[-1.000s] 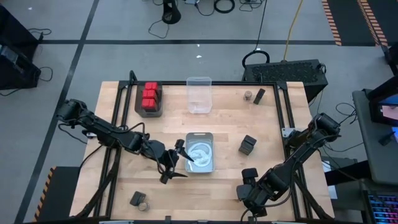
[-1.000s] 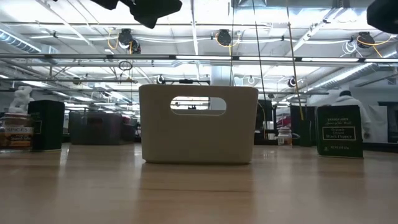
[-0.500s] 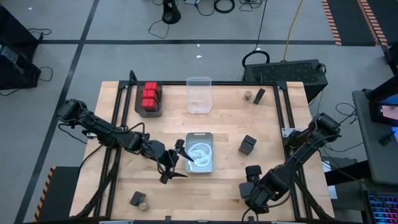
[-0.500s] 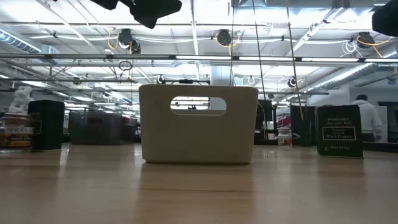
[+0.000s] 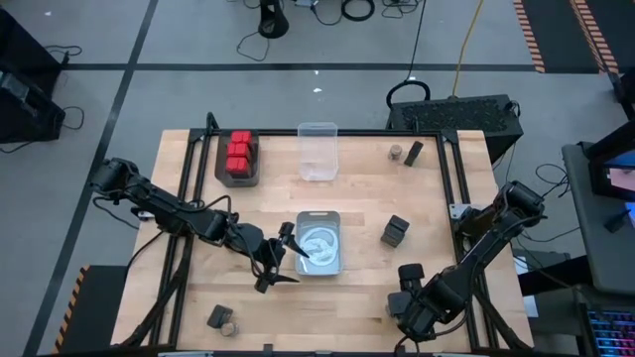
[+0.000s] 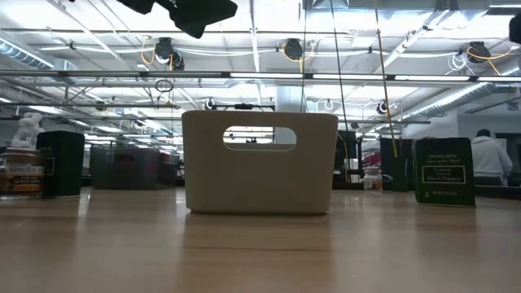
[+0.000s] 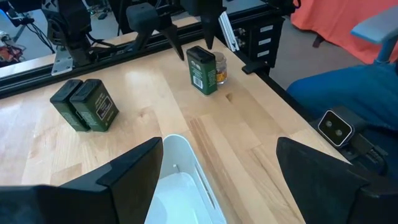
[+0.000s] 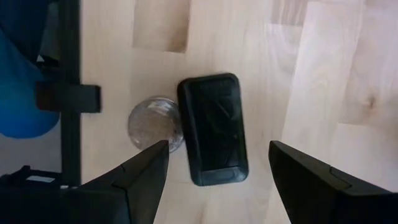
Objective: Sort spices by type
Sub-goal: Put the black seasoning can into the transparent bin
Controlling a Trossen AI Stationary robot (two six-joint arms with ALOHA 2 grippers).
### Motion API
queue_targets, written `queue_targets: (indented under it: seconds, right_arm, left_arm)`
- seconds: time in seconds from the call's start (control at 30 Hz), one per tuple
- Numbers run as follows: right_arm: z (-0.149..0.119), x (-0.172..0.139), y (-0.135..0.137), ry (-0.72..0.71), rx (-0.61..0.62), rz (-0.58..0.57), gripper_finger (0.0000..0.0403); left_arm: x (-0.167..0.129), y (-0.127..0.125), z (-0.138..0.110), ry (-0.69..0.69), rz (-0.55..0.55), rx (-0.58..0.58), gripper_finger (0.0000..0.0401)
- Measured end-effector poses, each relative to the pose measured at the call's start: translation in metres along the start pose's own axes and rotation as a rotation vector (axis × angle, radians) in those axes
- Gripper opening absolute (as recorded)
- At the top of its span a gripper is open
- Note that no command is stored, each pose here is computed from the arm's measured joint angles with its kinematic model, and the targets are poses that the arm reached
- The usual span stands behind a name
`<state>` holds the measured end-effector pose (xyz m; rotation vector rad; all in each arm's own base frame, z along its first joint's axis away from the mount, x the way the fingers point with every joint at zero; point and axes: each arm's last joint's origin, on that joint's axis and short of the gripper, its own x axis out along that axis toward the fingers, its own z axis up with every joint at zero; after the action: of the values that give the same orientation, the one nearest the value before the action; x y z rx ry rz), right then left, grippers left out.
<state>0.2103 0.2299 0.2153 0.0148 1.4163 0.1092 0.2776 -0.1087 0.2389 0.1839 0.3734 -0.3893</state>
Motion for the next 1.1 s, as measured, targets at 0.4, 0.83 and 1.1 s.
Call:
queue_targets:
  seconds: [0.4, 0.83, 1.1]
  right_arm:
    - [-0.005, 0.011, -0.004, 0.009, 0.030, -0.008, 0.0258]
    - [-0.004, 0.013, -0.004, -0.002, 0.033, 0.005, 0.0218]
    - [-0.005, 0.013, -0.004, 0.009, 0.033, 0.001, 0.0121]
  left_arm:
    - [0.000, 0.000, 0.000, 0.000, 0.000, 0.000, 0.0320]
    - [0.000, 0.000, 0.000, 0.001, 0.000, 0.000, 0.0320]
    - [0.000, 0.000, 0.000, 0.001, -0.001, 0.000, 0.0320]
